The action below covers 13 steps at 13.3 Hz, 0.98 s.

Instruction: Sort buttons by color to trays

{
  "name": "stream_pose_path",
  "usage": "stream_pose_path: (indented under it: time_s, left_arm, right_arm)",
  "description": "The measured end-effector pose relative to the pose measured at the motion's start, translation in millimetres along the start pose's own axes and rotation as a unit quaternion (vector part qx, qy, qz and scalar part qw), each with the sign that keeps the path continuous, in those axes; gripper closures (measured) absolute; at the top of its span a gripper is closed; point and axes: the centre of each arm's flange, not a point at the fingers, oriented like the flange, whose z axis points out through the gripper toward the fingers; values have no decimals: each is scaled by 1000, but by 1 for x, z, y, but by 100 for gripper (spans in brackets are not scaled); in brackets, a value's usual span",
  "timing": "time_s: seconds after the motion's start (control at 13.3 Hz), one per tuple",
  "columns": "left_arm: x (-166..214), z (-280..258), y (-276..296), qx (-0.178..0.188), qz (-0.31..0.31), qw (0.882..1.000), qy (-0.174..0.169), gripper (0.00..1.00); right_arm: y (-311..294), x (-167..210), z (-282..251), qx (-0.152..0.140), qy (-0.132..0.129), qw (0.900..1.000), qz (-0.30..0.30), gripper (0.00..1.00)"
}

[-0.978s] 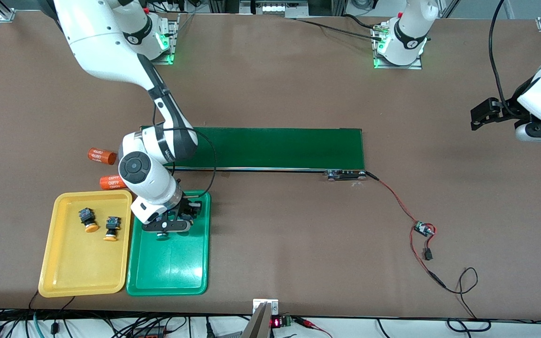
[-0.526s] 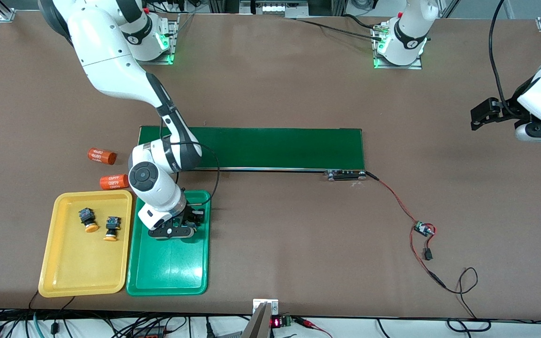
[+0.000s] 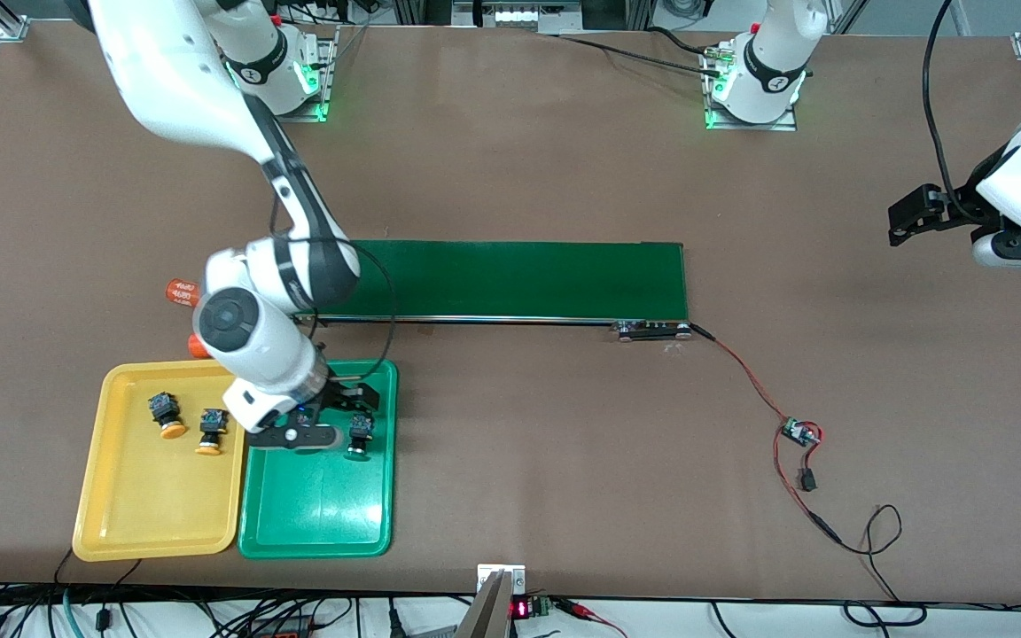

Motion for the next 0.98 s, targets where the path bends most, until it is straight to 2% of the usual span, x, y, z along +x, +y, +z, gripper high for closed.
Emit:
stream_pose_path:
  time_s: [0.3, 0.6, 0.68, 0.98]
  left_arm:
    - [0, 0, 0, 0, 0, 1000, 0, 0]
    - [0, 0, 0, 0, 0, 1000, 0, 0]
    - [0, 0, 0, 0, 0, 1000, 0, 0]
    - [0, 0, 0, 0, 0, 1000, 0, 0]
  right_arm:
    - [73, 5, -127, -10, -16, 999, 48, 0]
    - [172, -11, -212, -23, -47, 993, 105, 0]
    - [190, -18, -227, -30, -57, 993, 104, 0]
    - [256, -38, -270, -63, -61, 994, 60, 0]
